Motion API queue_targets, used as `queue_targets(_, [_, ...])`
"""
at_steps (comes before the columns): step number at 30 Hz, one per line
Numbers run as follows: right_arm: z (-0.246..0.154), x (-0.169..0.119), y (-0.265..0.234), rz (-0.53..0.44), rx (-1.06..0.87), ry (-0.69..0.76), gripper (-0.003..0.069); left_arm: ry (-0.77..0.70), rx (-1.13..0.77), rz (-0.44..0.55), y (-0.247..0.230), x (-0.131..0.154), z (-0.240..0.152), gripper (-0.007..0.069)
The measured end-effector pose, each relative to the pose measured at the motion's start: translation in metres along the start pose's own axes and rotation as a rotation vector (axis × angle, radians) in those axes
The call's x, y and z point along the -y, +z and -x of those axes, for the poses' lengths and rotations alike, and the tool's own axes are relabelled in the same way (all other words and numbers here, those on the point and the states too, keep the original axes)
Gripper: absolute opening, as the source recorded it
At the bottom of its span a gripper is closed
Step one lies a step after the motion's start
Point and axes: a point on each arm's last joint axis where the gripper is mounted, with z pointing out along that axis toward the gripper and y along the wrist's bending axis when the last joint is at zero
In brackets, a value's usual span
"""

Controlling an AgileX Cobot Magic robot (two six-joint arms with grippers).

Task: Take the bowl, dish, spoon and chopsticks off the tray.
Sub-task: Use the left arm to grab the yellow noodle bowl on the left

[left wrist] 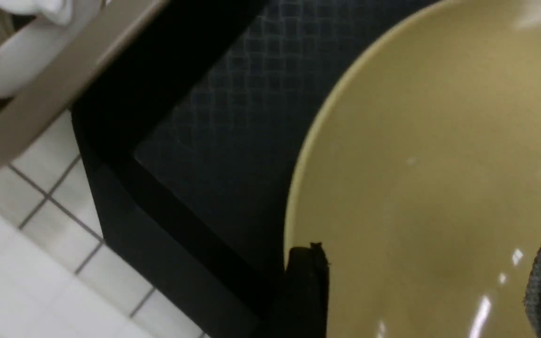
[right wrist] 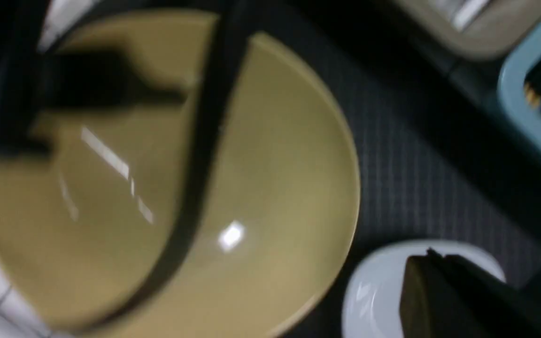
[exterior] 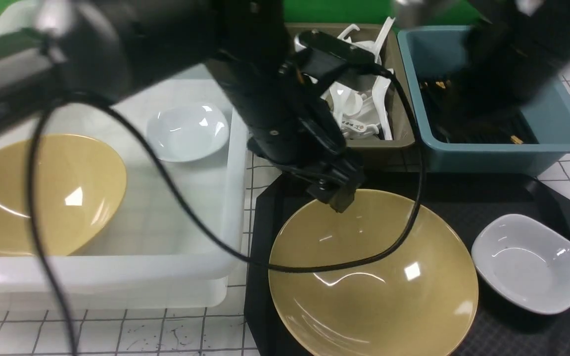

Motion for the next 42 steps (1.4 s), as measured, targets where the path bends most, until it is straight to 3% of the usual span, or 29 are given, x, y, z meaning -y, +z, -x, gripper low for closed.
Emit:
queue_targets(5, [-0.050, -0.011, -0.016, -0.001, 0.007, 0.014, 0.0036, 0.006, -0.046, 0.003, 0.031, -0.007, 0.010, 0.0544])
queue_targets(14, [-0.079, -0.017, -0.029, -0.010, 0.053, 0.056, 0.0036, 0.006, -0.152, -0.012, 0.081, -0.013, 0.006, 0.0528])
queue_targets(19, [-0.079, -0.017, -0.027, -0.011, 0.058, 0.057, 0.0036, 0.003, -0.208, -0.023, 0.090, -0.008, 0.002, 0.0340])
queue_targets(22, [-0.076, -0.017, -0.025, -0.010, 0.061, 0.056, 0.0036, -0.004, -0.230, -0.025, 0.089, -0.007, 0.000, 0.0134])
queue_targets(25, [-0.075, -0.018, -0.024, 0.008, 0.064, 0.047, 0.0036, -0.021, -0.248, -0.046, 0.085, -0.006, -0.001, 0.0065])
queue_targets(30, [-0.074, -0.023, -0.024, 0.062, 0.074, 0.024, 0.0037, -0.012, -0.192, -0.048, 0.045, 0.002, 0.001, 0.0005])
queue_targets(36, [-0.063, -0.028, -0.046, 0.126, 0.158, 0.001, 0.0039, 0.012, -0.019, 0.033, -0.033, 0.002, -0.001, 0.0006])
queue_targets(42, [-0.046, -0.031, -0.087, 0.170, 0.327, -0.028, 0.0042, -0.120, 0.175, -0.011, -0.107, -0.019, -0.018, 0.0005])
